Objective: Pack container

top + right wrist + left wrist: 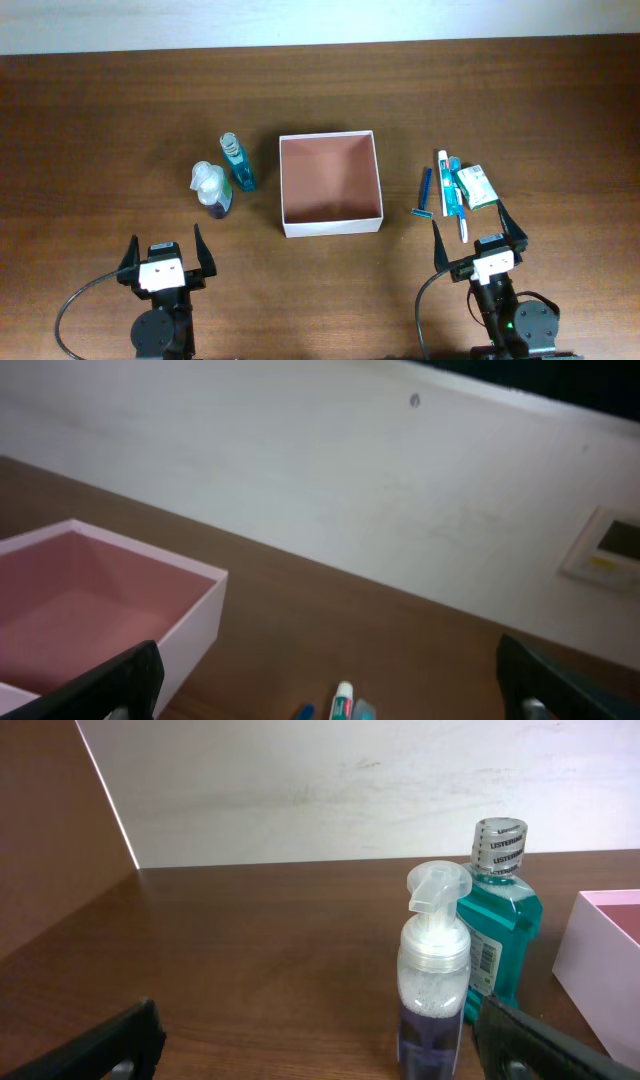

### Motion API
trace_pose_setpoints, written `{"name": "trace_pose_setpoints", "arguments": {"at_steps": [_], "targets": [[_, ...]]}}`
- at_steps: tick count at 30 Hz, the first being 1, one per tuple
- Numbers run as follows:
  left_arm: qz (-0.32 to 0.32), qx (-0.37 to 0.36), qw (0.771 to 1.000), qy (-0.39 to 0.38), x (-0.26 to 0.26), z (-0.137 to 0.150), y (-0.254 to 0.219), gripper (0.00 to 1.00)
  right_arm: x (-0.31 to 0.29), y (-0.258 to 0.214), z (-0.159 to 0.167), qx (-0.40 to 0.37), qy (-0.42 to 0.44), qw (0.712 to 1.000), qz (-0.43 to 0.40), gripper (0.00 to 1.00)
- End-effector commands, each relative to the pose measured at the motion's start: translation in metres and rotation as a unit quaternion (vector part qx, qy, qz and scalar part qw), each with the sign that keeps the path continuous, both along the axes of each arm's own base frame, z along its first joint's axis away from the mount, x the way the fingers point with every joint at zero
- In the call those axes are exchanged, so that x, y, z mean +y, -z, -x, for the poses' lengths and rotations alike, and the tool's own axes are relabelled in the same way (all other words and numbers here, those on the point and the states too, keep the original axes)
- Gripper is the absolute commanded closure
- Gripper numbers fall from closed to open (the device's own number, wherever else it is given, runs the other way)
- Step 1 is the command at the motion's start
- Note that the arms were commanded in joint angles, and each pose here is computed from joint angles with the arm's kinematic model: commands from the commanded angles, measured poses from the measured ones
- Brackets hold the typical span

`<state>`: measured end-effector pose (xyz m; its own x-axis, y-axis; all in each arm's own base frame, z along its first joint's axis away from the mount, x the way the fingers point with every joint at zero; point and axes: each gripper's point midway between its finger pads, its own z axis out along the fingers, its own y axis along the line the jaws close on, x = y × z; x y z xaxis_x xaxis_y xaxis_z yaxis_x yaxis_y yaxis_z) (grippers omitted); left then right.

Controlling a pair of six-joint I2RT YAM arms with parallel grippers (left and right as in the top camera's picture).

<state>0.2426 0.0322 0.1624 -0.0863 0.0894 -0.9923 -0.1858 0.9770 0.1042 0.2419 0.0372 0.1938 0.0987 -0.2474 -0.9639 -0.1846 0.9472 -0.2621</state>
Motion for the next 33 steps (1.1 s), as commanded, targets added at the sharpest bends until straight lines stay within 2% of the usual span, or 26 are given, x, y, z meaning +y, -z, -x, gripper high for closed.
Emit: {"name": "trace_pose_setpoints", "arguments": {"at_steps": [1, 4, 33], "targets": [[-0.008, -0.002, 1.000, 0.004, -0.001, 0.000, 0.001, 0.00, -0.001, 0.023, -0.002, 0.035, 0.006, 0.999, -0.013, 0.01], [-0.008, -0.002, 1.000, 0.004, -0.001, 0.000, 0.001, 0.01, -0.002, 0.035, -0.001, 0.060, 0.008, 0.998, -0.012, 0.01], [-0.008, -0.002, 1.000, 0.004, -0.001, 0.000, 0.001, 0.01, -0.004, 0.034, -0.002, 0.058, 0.014, 0.998, -0.007, 0.01]]}}
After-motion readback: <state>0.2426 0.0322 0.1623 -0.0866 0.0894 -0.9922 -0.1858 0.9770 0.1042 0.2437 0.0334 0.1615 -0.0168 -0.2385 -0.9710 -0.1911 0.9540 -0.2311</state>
